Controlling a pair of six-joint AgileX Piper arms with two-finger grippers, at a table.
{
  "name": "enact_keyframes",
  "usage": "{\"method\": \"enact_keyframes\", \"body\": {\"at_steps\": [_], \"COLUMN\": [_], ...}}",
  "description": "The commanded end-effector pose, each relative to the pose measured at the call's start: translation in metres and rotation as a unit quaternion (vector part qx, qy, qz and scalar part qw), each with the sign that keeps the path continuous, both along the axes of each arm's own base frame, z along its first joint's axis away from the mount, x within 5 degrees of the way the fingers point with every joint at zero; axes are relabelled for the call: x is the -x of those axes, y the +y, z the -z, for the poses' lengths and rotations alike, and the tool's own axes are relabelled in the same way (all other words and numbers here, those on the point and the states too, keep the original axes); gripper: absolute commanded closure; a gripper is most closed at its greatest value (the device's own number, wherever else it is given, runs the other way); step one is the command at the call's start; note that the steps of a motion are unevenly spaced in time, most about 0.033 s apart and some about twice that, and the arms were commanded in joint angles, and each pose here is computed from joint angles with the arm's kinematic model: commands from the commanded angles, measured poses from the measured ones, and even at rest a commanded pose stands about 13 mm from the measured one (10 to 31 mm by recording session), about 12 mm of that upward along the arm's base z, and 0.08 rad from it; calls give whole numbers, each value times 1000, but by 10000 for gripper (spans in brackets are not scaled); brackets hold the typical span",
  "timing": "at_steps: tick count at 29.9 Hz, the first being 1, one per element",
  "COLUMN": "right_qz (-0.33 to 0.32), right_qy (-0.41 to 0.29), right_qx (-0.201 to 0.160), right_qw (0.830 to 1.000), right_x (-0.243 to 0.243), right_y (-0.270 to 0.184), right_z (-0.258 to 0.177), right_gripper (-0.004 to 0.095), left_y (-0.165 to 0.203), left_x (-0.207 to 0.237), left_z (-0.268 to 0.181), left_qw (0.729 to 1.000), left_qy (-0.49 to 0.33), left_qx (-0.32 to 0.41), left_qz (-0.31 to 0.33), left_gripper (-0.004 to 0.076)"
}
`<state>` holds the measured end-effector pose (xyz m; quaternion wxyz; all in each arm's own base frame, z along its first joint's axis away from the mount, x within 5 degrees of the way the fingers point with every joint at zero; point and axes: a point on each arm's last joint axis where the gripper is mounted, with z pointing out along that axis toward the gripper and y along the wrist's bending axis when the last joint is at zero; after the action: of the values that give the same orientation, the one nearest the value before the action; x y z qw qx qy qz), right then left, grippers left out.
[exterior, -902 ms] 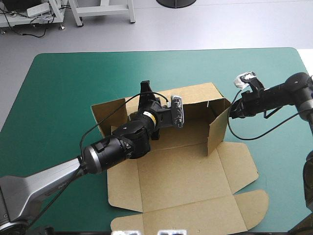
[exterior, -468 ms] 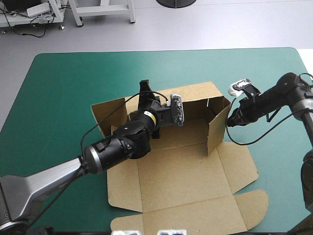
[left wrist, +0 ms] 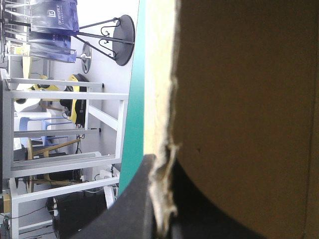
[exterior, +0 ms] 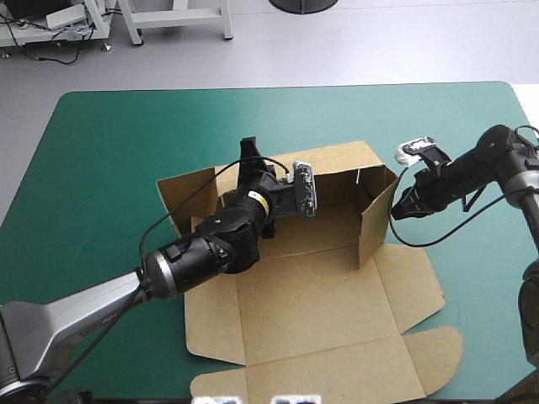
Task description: Fold the box
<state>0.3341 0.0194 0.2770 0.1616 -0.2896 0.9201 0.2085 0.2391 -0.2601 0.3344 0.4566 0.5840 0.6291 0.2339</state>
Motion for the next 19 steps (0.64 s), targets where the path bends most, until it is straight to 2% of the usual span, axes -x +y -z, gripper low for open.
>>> {"method": "enact_keyframes", "body": {"at_steps": [1, 5, 10, 19], "right_qz": [2, 1, 12, -43], "right_qy": [-24, -32, -27, -51], "right_qx": [-7, -5, -21, -11], "right_qw": [1000, 999, 999, 998], "right_x": [14, 17, 17, 18], "right_y": [2, 2, 5, 27], "right_z": [-31, -36, -37, -37], "right_gripper": [641, 576, 575, 575], "left_y": [4, 4, 4, 5], "left_x": [4, 4, 4, 4], "left_z": [-18, -18, -18, -18], "left_qw": [1000, 1000, 1000, 1000], "left_qy": [-21, -21, -21, -19], "left_qx": [22, 22, 22, 22], "left_qz": [-4, -4, -4, -7], "left_gripper": [729, 729, 729, 729]}}
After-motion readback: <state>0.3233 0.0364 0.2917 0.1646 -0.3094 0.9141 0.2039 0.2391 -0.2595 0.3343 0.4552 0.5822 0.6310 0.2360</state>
